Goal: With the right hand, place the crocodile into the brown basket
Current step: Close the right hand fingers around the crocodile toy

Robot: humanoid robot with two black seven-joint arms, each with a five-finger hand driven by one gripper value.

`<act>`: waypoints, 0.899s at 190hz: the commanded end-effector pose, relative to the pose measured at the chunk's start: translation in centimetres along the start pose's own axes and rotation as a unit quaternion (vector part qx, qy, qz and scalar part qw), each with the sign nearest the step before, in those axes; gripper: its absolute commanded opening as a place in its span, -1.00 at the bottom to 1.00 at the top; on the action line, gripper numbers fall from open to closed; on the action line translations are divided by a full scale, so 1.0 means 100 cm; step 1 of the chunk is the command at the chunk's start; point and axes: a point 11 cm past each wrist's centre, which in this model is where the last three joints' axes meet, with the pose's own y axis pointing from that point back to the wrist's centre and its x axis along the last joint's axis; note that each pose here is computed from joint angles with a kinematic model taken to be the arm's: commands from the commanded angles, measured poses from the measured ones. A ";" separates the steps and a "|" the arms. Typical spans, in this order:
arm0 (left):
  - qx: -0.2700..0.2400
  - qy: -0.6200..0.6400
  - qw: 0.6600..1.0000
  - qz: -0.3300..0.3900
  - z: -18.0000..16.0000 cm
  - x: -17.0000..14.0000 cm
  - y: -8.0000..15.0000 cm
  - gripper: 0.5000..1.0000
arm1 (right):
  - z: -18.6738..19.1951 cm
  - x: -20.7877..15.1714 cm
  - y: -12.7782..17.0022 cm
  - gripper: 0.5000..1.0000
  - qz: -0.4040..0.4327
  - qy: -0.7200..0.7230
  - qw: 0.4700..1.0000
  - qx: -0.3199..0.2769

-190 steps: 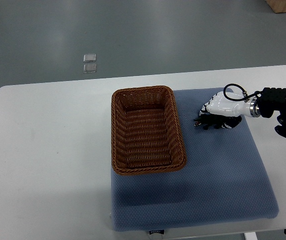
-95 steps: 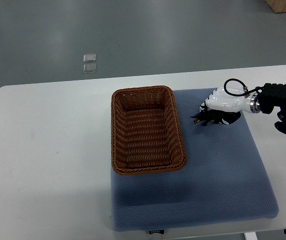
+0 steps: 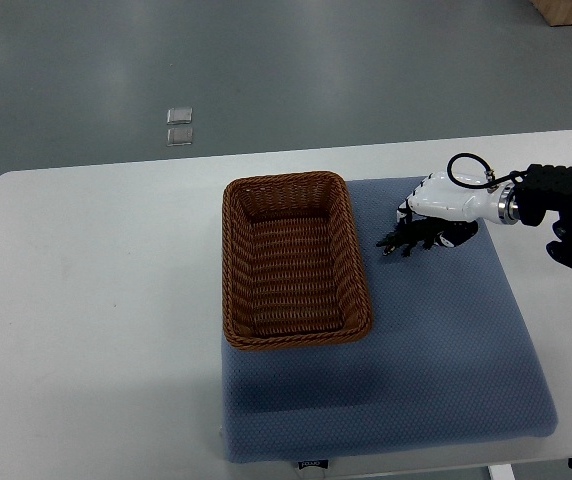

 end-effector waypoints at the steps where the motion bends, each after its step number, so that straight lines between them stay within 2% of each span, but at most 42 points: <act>1: 0.000 0.000 1.000 0.000 0.000 0.000 0.000 1.00 | 0.000 0.000 0.000 -0.37 0.000 0.000 1.000 0.001; 9: 0.000 0.000 1.000 0.000 0.000 0.000 0.000 1.00 | 0.000 0.000 0.000 -0.45 0.000 0.000 1.000 0.001; 14: 0.000 0.000 1.000 0.000 0.000 0.000 0.000 1.00 | -0.001 -0.001 0.000 -0.61 -0.001 0.000 1.000 0.001; 16: 0.000 0.000 1.000 0.000 0.000 0.000 0.000 1.00 | -0.001 -0.001 0.000 -0.61 -0.001 0.000 1.000 0.001; 32: 0.000 0.000 1.000 0.000 0.000 0.000 0.000 1.00 | -0.002 -0.001 0.000 -1.00 -0.002 0.000 1.000 0.007; 171: 0.000 0.000 1.000 0.000 0.000 0.000 0.000 1.00 | 0.006 0.004 0.004 -1.00 -0.011 -0.015 1.000 -0.001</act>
